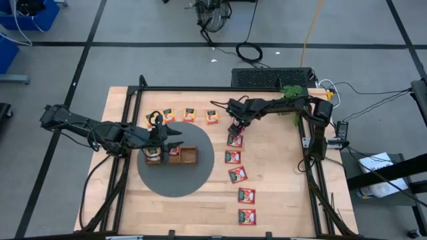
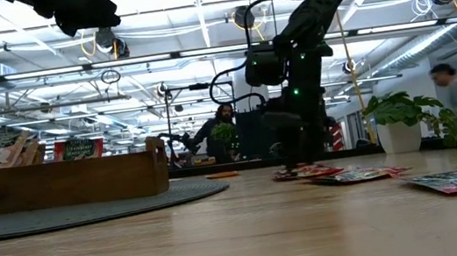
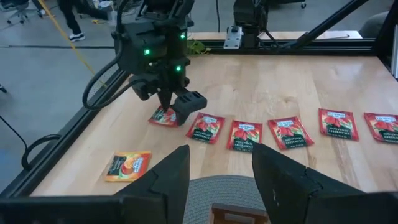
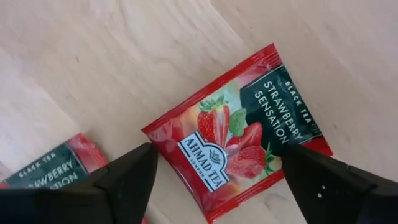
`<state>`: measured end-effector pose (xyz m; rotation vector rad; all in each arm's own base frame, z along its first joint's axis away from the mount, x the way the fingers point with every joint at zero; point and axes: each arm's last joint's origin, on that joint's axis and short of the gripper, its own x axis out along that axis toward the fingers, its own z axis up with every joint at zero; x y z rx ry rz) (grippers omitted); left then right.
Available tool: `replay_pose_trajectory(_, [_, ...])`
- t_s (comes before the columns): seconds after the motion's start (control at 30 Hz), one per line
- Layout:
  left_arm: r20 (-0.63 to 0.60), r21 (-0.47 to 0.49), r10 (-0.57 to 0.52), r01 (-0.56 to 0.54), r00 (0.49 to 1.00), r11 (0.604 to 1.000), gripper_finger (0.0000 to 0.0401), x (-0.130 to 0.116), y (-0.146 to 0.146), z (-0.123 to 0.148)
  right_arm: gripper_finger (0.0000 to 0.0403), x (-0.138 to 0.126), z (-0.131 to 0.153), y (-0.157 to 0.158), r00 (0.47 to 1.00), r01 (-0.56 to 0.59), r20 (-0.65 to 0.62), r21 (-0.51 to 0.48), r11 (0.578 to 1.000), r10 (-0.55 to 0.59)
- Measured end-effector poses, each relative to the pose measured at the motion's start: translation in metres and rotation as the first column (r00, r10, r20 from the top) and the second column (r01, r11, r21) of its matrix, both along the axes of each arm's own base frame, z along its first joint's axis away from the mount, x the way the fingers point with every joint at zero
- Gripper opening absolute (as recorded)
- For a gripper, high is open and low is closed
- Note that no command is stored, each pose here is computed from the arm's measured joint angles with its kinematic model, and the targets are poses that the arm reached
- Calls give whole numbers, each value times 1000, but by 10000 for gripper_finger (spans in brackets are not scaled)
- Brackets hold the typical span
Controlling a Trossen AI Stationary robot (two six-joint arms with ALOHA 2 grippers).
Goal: Pick & Place Tea
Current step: Put the red tea bag into the middle section of the wooden organizer
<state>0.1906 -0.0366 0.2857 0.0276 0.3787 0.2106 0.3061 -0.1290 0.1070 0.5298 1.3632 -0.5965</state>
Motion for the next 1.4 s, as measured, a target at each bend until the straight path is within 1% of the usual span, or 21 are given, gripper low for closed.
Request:
replay_pose_trajectory(0.1, [0, 0, 0, 0, 1000, 1000, 177, 0, 0, 0, 299, -3, -4, 1, 1000, -6, -14, 5, 1000, 6])
replay_pose_trajectory(0.2, [0, 0, 0, 0, 1000, 1000, 177, 0, 0, 0, 283, -6, 0, 2, 1000, -15, -26, 15, 1000, 15])
replay_pose_trajectory(0.33, [0, 0, 0, 0, 1000, 1000, 177, 0, 0, 0, 279, -11, 20, 7, 1000, -15, -14, 25, 1000, 15])
replay_pose_trajectory(0.43, [1, 0, 0, 0, 1000, 1000, 177, 0, 0, 0, 288, -17, 35, 11, 999, 41, 10, 39, 998, -41])
replay_pose_trajectory(0.5, [0, 0, 0, 0, 1000, 1000, 177, 0, 0, 0, 295, -11, 44, 8, 989, 88, 120, 20, 996, -90])
replay_pose_trajectory(0.53, [0, 0, 0, 0, 1000, 1000, 177, 0, 0, 0, 298, -8, 51, 7, 977, 115, 178, 27, 993, -118])
replay_pose_trajectory(0.6, [0, 0, 0, 0, 1000, 1000, 177, 0, 0, 0, 304, -3, 59, 5, 948, 147, 272, 78, 986, -162])
replay_pose_trajectory(0.67, [0, 0, 0, 0, 1000, 1000, 177, 0, 0, 0, 308, 1, 58, 6, 934, 149, 306, 140, 979, -186])
replay_pose_trajectory(0.73, [0, 0, 0, 0, 1000, 1000, 177, 0, 0, 0, 310, 3, 57, 9, 929, 112, 328, 193, 975, -172])
replay_pose_trajectory(0.8, [0, 0, 0, 0, 1000, 1000, 177, 0, 0, 0, 310, 9, 59, 11, 919, 68, 373, 180, 981, -132])
replay_pose_trajectory(0.9, [0, 0, 0, 0, 1000, 1000, 177, 0, 0, 0, 307, 12, 55, 13, 918, 58, 382, 130, 990, -103])
replay_pose_trajectory(1.07, [0, 0, 0, 0, 1000, 1000, 177, 0, 0, 0, 307, 9, 48, 14, 916, 53, 390, 114, 992, -94])
replay_pose_trajectory(1.13, [0, 0, 0, 0, 1000, 1000, 177, 0, 0, 0, 306, 5, 42, 16, 923, 54, 372, 122, 991, -96])
replay_pose_trajectory(1.27, [0, 0, 0, 0, 1000, 1000, 177, 0, 0, 0, 306, -3, 33, 20, 929, 60, 350, 175, 983, -119])
replay_pose_trajectory(1.4, [0, 0, 0, 0, 1000, 1000, 177, 0, 0, 0, 306, -9, 27, 22, 936, 68, 329, 187, 980, -127])
